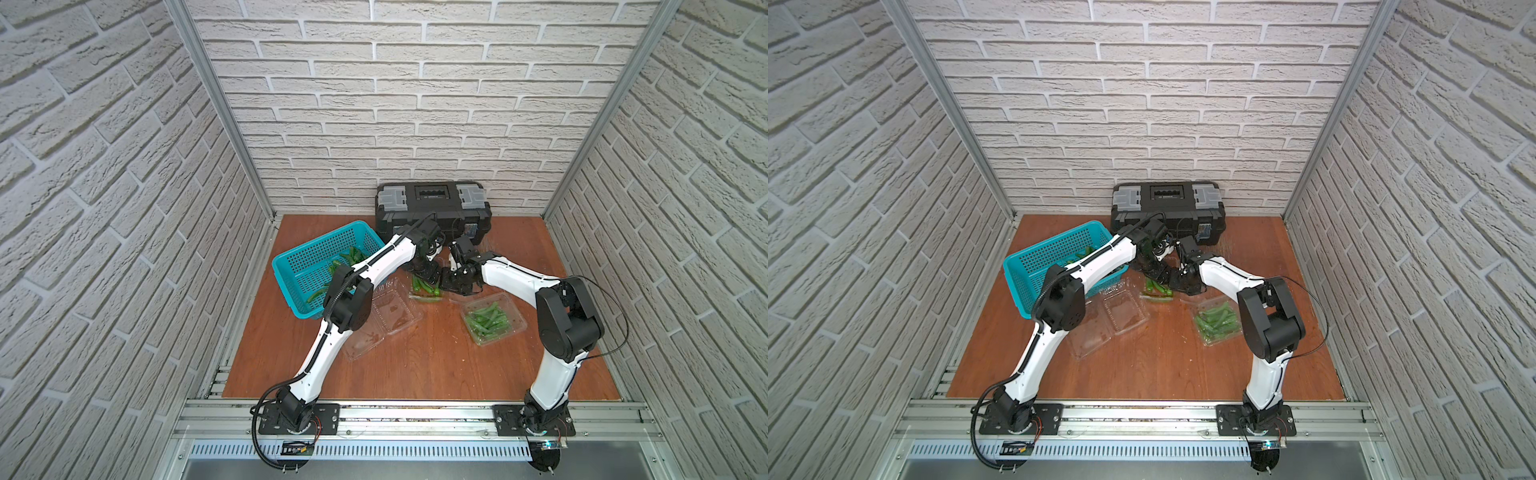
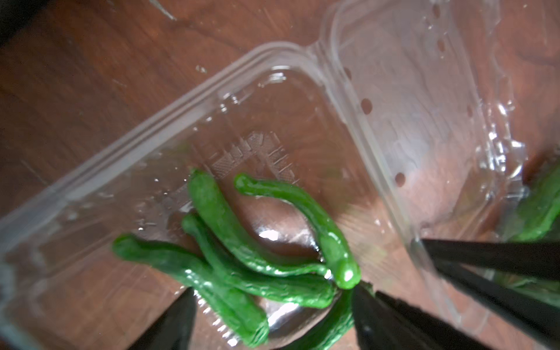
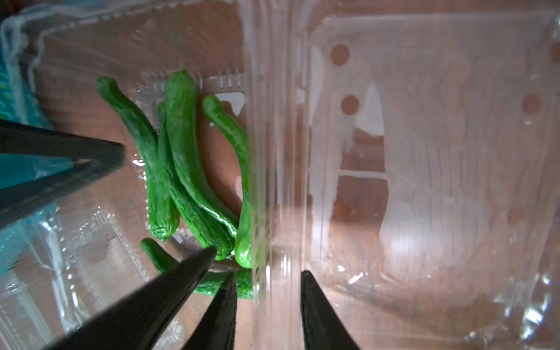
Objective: Take small green peppers out of containers
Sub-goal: Pick up the green pepper from the packing box.
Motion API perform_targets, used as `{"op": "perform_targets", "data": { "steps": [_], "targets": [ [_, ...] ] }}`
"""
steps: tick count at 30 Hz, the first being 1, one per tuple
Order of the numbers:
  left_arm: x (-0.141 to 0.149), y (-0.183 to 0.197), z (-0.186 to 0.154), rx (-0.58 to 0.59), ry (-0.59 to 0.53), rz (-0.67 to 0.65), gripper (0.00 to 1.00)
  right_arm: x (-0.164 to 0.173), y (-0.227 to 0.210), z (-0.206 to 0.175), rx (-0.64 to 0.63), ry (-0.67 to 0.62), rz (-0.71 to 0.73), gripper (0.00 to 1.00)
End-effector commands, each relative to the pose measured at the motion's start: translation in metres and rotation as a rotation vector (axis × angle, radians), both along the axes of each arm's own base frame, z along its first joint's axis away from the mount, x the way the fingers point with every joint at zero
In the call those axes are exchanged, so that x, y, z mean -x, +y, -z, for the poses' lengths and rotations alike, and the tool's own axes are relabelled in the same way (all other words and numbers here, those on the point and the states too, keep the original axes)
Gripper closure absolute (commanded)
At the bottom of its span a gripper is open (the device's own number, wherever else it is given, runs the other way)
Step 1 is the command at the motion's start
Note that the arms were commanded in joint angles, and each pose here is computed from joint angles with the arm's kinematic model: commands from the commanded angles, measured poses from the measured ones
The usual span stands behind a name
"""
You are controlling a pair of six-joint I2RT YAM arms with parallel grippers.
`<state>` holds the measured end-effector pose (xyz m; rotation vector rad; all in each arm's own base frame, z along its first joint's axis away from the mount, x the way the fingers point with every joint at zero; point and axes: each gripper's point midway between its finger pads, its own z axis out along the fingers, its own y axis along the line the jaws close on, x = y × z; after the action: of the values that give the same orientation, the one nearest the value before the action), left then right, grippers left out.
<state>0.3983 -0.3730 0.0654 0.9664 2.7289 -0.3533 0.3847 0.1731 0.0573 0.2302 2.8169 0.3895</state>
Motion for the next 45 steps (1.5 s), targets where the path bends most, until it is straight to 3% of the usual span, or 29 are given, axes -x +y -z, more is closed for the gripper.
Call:
{"op": "perform_targets", "data": {
  "steps": [1, 15, 29, 40, 43, 45],
  "targets": [
    [-0.001, -0.008, 0.002, 0.013, -0.003, 0.009, 0.31, -0.011, 0.01, -0.025, -0.015, -0.085, -0.032, 0.64],
    [-0.021, -0.001, 0.019, 0.034, 0.003, -0.067, 0.54, -0.008, 0.013, -0.031, 0.006, -0.109, -0.068, 0.65],
    [-0.028, 0.002, 0.025, 0.032, -0.012, -0.086, 0.58, -0.01, 0.014, -0.034, -0.001, -0.127, -0.076, 0.65],
    [-0.023, 0.011, 0.051, -0.055, 0.022, -0.08, 0.62, -0.011, 0.013, -0.044, 0.002, -0.153, -0.083, 0.65],
    [-0.022, 0.009, 0.052, -0.048, 0.029, -0.077, 0.66, -0.011, 0.013, -0.046, 0.001, -0.159, -0.083, 0.65],
    [-0.022, 0.008, 0.051, -0.041, 0.032, -0.079, 0.75, -0.012, 0.013, -0.047, 0.002, -0.161, -0.082, 0.65]
  ]
}}
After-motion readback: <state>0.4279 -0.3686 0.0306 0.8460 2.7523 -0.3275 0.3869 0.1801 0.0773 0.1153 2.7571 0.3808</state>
